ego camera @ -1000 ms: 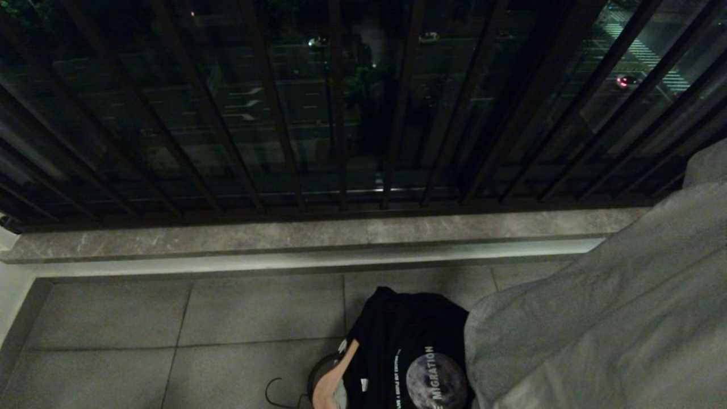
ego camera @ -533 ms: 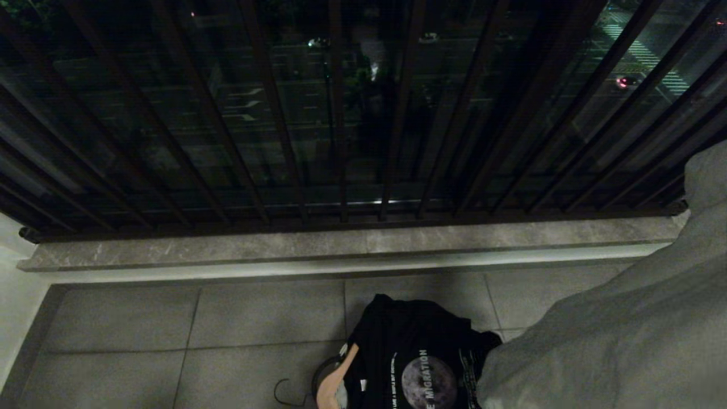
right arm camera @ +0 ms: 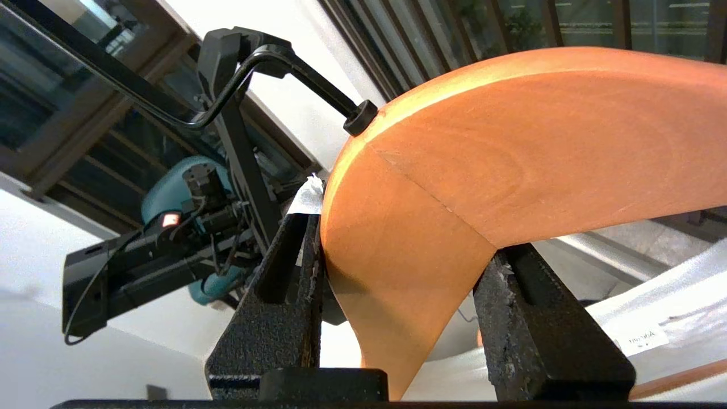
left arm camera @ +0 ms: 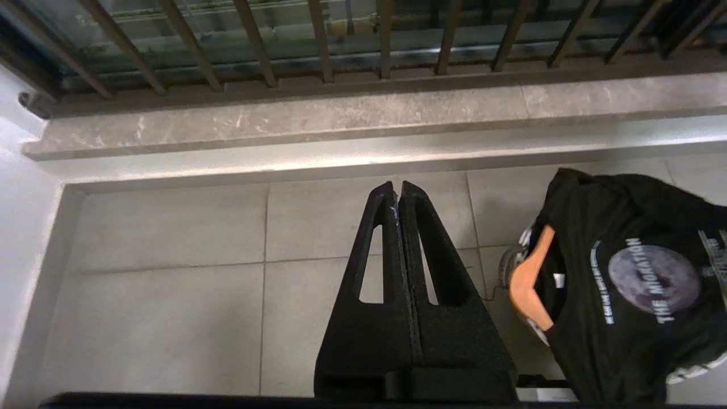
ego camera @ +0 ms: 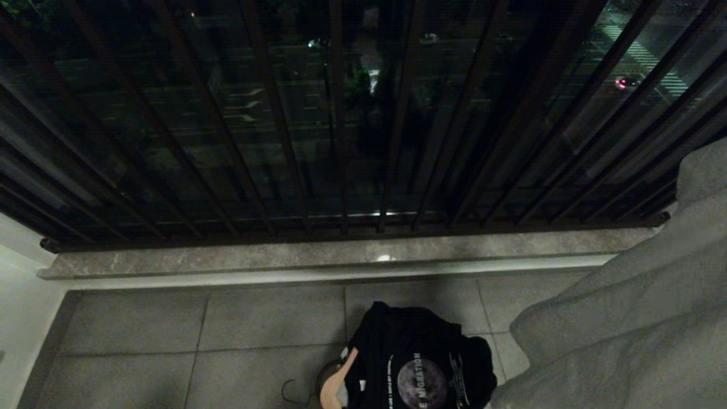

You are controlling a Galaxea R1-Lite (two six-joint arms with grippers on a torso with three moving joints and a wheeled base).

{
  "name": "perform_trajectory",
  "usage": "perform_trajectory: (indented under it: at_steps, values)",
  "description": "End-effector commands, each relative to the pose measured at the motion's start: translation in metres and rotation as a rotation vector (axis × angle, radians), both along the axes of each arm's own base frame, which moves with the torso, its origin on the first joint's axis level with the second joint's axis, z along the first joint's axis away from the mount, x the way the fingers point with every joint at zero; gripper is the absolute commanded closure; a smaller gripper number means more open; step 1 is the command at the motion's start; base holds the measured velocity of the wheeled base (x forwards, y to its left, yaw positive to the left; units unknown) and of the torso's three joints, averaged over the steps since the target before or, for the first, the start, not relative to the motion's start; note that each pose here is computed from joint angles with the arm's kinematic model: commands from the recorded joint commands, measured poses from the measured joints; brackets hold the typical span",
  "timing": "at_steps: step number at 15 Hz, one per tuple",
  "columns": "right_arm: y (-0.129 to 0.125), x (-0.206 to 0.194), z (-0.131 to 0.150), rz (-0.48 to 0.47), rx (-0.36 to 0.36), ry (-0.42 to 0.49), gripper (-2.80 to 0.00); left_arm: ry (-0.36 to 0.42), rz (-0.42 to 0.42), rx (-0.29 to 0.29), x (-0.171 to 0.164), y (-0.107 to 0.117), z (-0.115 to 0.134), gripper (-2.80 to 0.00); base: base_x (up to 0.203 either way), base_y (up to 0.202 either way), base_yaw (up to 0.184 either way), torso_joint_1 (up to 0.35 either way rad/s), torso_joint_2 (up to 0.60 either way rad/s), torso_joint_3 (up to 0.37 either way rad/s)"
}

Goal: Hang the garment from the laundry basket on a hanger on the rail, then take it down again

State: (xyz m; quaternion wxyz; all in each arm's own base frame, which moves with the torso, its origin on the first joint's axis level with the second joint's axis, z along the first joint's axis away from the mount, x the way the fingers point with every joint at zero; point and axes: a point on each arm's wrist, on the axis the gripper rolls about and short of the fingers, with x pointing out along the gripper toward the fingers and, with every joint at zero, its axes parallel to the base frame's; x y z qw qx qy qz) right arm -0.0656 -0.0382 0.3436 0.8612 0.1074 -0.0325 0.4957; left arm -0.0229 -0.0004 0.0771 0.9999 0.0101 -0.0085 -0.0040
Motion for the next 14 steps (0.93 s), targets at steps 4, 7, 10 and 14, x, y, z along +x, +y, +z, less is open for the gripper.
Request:
perform_trajectory:
  at_steps: [4,7,10,14]
  values:
    - [0.0002,0.0002,-0.0034,0.003,-0.006,0.01,0.0,0.0,0.002,0.0,0.0001,0.0,-0.0004,0.0,0.0,0.0,0.0,0.191,-0.45,-0.259]
    - [0.0008,0.0011,-0.0058,0.003,-0.009,0.016,0.0,0.0,0.0,0.0,0.0,0.0,-0.0005,0.0,0.0,0.0,0.0,0.16,-0.35,-0.203]
    - [0.0004,0.0005,-0.0053,0.003,-0.003,0.008,0.0,0.0,0.0,0.0,0.0001,0.0,-0.0004,0.0,0.0,0.0,0.0,0.149,-0.33,-0.184]
    - [0.0011,0.0018,-0.0095,-0.008,-0.003,0.016,0.0,0.0,0.0,0.0,0.0,0.0,-0.0004,0.0,0.0,0.0,0.0,0.115,-0.25,-0.137]
